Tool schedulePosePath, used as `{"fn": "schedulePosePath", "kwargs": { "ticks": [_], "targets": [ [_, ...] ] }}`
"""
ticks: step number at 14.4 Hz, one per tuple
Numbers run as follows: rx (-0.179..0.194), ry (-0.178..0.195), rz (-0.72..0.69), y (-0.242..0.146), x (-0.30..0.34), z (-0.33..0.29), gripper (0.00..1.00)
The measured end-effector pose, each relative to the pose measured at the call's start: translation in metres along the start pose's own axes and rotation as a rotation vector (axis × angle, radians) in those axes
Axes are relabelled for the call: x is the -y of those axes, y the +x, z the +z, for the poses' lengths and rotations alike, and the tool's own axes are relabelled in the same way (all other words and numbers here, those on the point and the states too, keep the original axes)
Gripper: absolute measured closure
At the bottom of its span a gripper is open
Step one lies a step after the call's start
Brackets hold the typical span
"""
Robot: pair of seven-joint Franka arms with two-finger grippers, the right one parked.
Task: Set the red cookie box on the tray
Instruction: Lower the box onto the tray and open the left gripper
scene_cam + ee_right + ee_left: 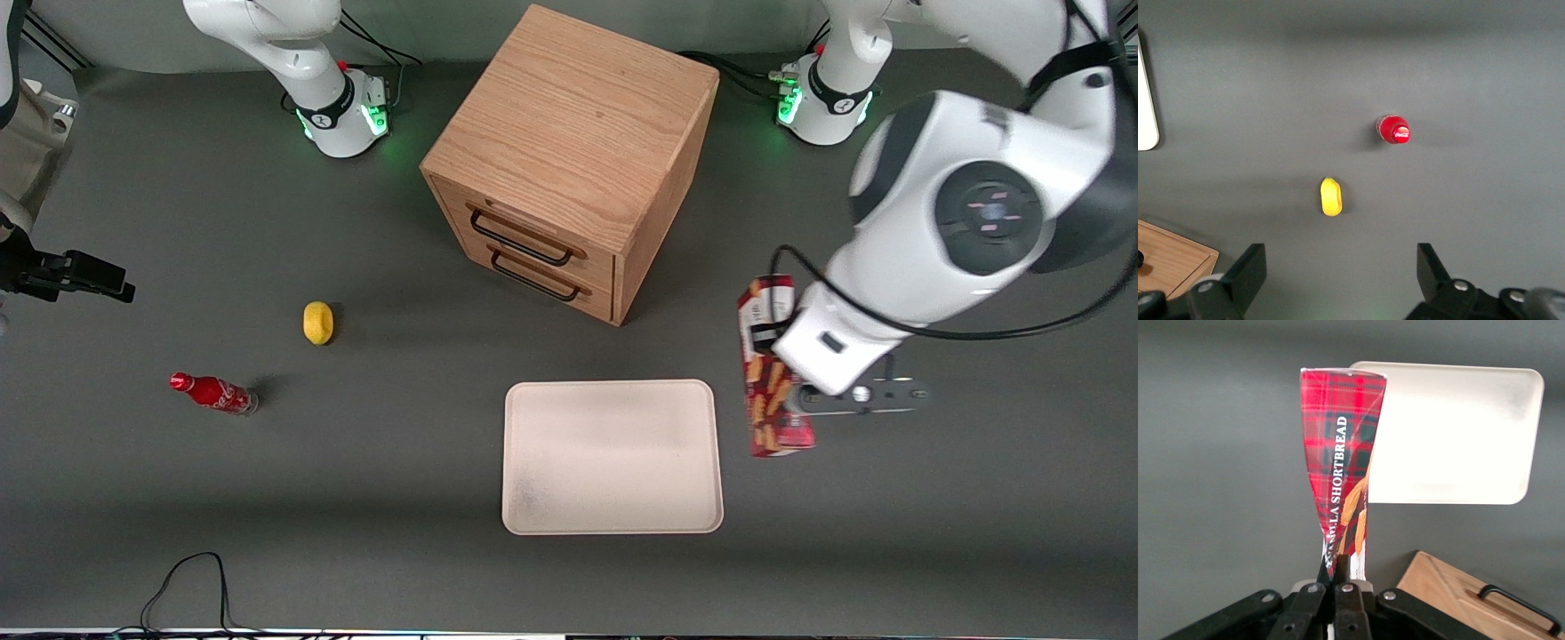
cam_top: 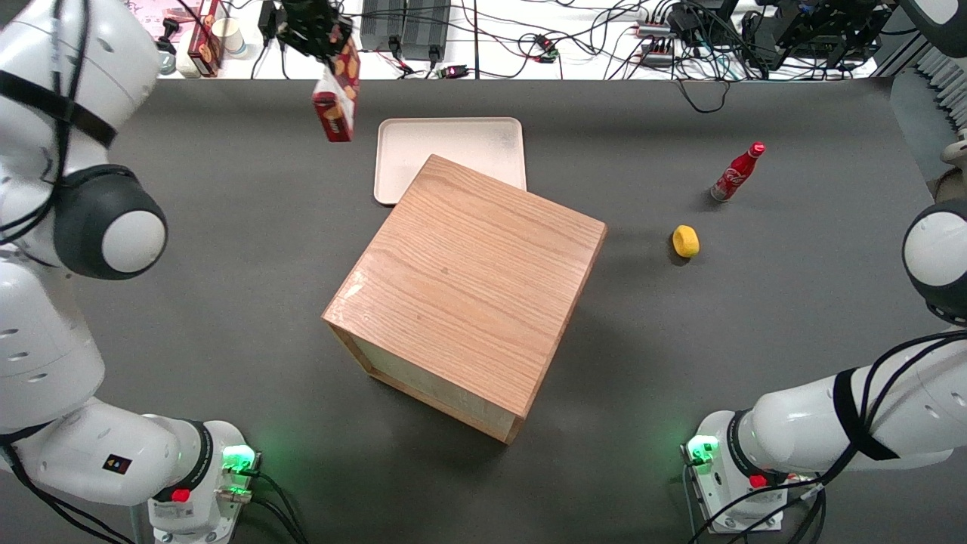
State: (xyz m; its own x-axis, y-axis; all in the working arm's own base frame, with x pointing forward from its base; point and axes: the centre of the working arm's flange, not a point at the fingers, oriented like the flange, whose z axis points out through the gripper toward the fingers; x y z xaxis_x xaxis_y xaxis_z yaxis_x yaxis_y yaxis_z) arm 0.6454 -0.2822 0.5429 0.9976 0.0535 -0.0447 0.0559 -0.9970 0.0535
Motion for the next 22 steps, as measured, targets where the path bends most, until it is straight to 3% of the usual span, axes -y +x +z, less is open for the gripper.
{"fn": "schedulePosePath", "kwargs": {
  "ticks": [6,12,22],
  "targets": [
    [-0.036,0.023,-0.009,0.014,-0.039,0.052,0.98],
    [-0.077,0.044,-0.004,0.054,-0.042,0.192,0.98],
    [-0.088,0.061,0.003,0.063,-0.039,0.277,0.98]
  ]
}}
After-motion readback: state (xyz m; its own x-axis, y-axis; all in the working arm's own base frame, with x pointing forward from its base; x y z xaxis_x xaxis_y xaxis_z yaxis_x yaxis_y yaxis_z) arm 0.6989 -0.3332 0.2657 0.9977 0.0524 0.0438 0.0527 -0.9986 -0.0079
